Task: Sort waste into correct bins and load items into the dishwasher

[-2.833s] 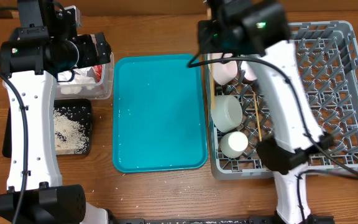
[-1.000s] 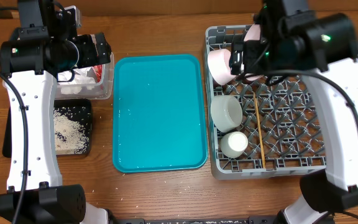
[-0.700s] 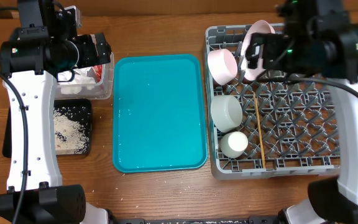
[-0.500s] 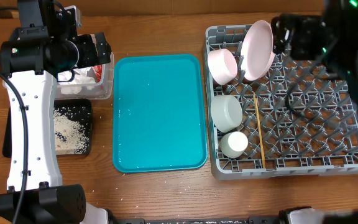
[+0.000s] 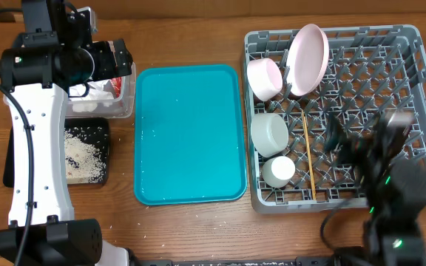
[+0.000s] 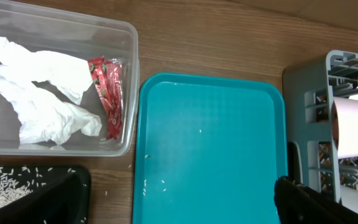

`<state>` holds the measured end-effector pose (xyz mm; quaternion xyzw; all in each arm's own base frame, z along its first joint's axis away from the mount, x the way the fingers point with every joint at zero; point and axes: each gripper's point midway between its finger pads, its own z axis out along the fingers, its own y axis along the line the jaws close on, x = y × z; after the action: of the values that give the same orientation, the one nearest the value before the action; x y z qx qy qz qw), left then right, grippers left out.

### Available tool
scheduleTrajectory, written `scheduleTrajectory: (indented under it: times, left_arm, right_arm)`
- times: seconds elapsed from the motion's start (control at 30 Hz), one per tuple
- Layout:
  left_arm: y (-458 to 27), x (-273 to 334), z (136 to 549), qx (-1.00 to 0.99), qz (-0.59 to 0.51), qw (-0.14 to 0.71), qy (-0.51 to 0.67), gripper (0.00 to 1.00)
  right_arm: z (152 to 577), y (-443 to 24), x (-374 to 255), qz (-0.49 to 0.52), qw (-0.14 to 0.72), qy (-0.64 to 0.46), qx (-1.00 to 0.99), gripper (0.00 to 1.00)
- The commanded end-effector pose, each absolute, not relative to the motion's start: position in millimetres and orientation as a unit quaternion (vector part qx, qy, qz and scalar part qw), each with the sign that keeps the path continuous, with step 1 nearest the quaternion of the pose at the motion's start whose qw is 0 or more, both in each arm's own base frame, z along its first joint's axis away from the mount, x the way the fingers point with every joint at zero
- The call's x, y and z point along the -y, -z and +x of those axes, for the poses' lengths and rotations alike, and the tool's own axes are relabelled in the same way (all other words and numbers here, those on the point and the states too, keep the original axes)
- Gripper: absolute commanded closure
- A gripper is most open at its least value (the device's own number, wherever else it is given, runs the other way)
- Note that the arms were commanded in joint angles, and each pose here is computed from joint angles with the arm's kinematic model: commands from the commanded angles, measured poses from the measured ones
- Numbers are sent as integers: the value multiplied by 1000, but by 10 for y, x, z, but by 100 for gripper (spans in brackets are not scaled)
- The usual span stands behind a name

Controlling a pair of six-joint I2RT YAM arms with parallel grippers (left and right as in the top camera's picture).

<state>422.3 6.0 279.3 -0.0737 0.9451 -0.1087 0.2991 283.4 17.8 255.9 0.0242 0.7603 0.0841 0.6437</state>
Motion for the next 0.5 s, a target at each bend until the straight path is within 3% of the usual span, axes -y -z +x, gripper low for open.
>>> scheduleTrajectory:
  times: [0.0,0.17,0.47]
  left_arm:
    - [-2820,-35,4243,-944,-65,304,107,0]
    - [-2820,-35,4243,-944,-65,304,107,0]
    - [-2820,-35,4243,-944,-65,304,107,0]
  right_arm:
    - [2666,-2168,-218,15,661,-96,-744,0]
    - [2540,-1844,-217,11,689,-97,-718,0]
    - [2432,-2074,-220,3,745,-98,-660,0]
